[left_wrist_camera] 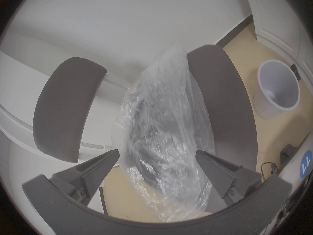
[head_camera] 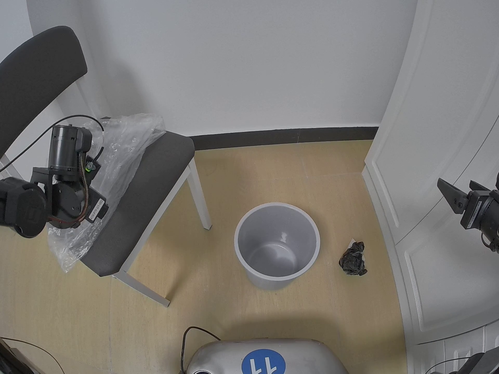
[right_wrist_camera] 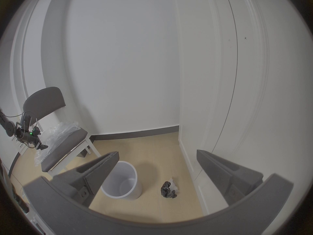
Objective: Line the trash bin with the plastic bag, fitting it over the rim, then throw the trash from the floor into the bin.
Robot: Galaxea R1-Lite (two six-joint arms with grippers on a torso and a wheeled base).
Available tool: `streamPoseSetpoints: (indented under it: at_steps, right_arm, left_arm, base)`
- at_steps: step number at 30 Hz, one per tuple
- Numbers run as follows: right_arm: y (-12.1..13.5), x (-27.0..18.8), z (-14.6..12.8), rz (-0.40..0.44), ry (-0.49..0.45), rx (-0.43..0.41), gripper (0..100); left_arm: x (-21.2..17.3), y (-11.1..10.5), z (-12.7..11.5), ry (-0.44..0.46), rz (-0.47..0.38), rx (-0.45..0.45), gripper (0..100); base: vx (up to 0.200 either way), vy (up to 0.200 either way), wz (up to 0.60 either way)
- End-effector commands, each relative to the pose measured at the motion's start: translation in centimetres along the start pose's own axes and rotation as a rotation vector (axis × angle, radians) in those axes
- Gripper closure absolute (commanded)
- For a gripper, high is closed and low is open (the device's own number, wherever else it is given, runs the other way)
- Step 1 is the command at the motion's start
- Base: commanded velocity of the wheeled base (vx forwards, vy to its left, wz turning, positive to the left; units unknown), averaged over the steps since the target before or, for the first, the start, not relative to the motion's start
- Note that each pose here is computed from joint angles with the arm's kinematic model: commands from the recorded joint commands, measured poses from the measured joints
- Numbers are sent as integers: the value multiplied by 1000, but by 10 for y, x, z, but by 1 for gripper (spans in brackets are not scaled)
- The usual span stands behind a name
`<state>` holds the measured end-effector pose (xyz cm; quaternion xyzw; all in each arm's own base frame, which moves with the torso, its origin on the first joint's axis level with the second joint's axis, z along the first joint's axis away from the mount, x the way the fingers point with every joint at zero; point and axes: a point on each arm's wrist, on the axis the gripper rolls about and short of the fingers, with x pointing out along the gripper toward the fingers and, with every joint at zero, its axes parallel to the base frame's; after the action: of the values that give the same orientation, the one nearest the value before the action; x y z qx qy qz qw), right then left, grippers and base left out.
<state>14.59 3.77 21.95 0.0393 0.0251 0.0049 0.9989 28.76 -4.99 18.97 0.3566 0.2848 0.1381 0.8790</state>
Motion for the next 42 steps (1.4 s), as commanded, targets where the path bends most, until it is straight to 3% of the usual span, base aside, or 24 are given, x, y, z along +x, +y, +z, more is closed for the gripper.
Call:
streamPoseSetpoints:
  at_steps: [1, 11, 18, 22, 30, 35, 42]
  right_arm:
    - [0, 0, 0, 0, -1, 1, 0]
    - [-1, -4, -1, 3, -2, -21, 0]
    - [0, -5, -1, 17, -3, -21, 0]
    - [0, -5, -1, 24, -5, -20, 0]
    - [0, -5, 0, 21, -8, -17, 0]
    - [-1, -4, 0, 16, -9, -17, 0]
    - [0, -4, -1, 21, -5, -18, 0]
  left_arm:
    - [-10, 5, -20, 28, 1, 6, 0]
    - [-26, 17, -69, 61, -63, -12, 0]
    - [-40, 27, -81, 18, -99, -43, 0]
    - [-37, 25, -78, 5, -117, -47, 0]
    - [-19, 2, -43, -80, -172, -54, 0]
    - [7, -11, -34, -82, -159, -75, 0]
    - [21, -5, -34, -74, -115, -105, 0]
  base:
    - [0, 0, 0]
    - [0, 0, 0]
    - [0, 0, 0]
    - [0, 0, 0]
    - [0, 0, 0]
    - [0, 0, 0]
    - [0, 0, 0]
